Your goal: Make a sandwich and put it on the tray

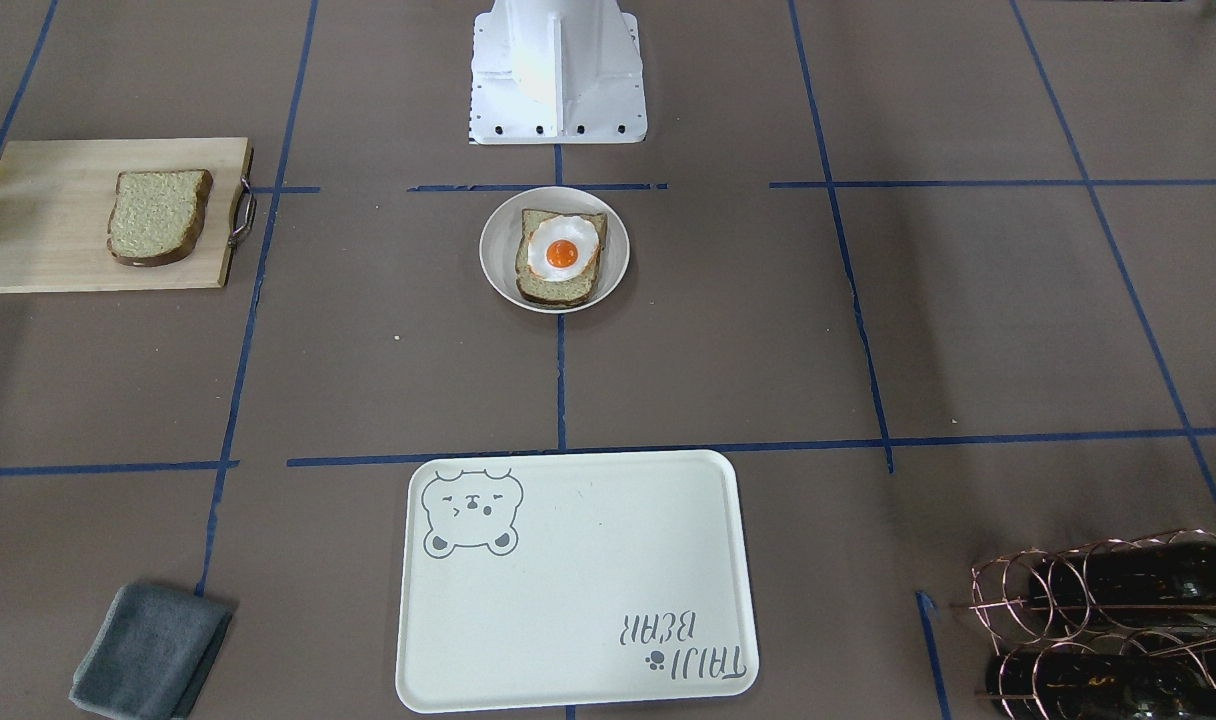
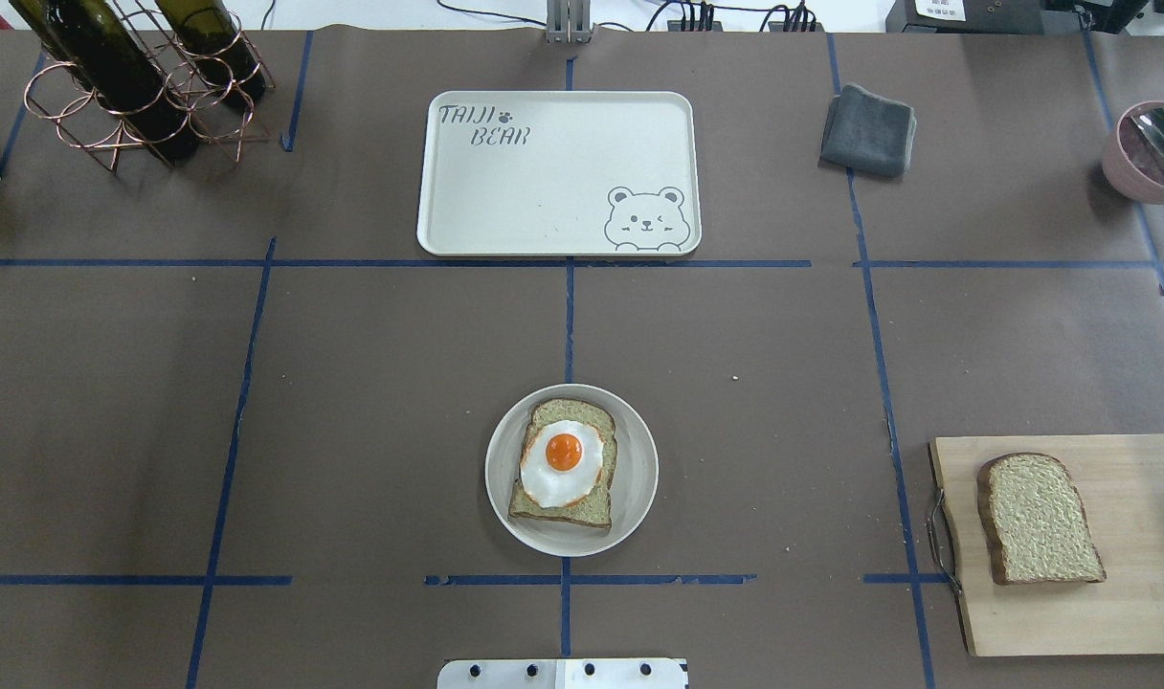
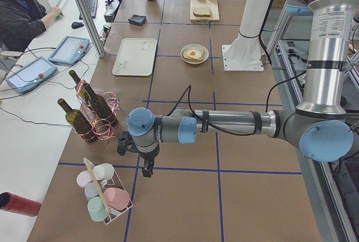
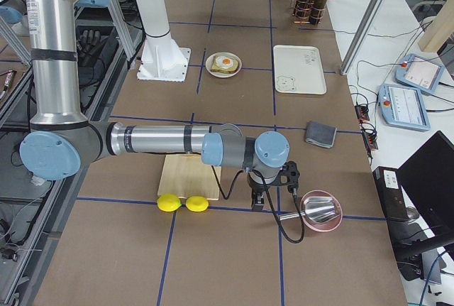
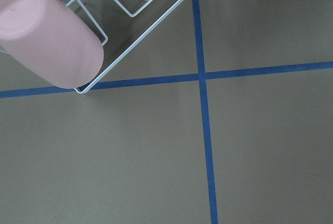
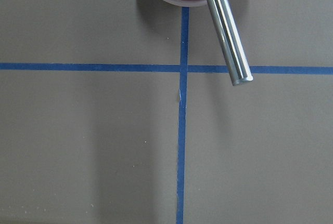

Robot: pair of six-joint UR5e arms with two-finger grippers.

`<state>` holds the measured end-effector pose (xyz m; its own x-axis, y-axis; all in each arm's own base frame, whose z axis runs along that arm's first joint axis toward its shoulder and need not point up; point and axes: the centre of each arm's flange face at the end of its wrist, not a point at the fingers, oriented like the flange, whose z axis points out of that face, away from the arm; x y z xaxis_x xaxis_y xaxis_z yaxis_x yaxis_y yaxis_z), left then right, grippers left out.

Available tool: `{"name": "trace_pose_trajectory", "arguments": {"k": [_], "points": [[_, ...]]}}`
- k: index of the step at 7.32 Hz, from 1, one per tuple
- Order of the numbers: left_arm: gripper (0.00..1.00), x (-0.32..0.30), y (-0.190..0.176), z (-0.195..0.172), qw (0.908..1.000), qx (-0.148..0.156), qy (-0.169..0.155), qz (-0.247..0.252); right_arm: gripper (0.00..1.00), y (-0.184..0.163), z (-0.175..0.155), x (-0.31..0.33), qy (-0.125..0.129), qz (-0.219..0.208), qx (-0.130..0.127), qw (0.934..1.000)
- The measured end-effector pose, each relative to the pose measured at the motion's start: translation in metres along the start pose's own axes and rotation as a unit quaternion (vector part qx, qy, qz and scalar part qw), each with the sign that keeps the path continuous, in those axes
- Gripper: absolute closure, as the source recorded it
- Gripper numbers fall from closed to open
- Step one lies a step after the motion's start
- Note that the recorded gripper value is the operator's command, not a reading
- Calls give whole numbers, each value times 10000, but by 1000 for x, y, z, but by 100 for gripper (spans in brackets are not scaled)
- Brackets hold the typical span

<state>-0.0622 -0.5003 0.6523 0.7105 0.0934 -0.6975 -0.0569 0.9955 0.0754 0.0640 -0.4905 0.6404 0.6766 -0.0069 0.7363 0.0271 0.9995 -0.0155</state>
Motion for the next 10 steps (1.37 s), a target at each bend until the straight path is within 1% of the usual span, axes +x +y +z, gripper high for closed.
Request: {"name": "trace_pose_trajectory", "arguments": {"k": [2, 3, 4, 6, 7, 8, 9, 10], "points": [[0, 3, -2, -3, 10000, 37, -3, 39, 0, -1, -3, -3, -8, -15, 27, 10000], [0, 11, -6, -12, 9998, 123, -11, 129, 0, -4, -8, -11, -14, -88, 79, 9999], [0, 30, -15, -28, 9991, 304, -31, 296, 0, -10, -17, -28, -14, -242, 168, 9996], [0, 84, -40, -63, 9949, 831, -39, 575, 0, -32, -39, -78, 11, -699, 378, 9968], [0, 116, -53, -64, 9935, 951, 43, 626, 0, -35, -36, -95, -166, -791, 332, 9962], [0, 157, -65, -55, 9933, 976, 193, 588, 0, -36, -28, -114, -475, -840, 246, 9950], [0, 200, -70, -41, 9935, 996, 393, 397, 0, -36, -24, -133, -657, -736, 188, 9949], [0, 243, -68, -25, 9927, 1009, 650, 135, 0, -37, -20, -157, -710, -471, 163, 9962]]}}
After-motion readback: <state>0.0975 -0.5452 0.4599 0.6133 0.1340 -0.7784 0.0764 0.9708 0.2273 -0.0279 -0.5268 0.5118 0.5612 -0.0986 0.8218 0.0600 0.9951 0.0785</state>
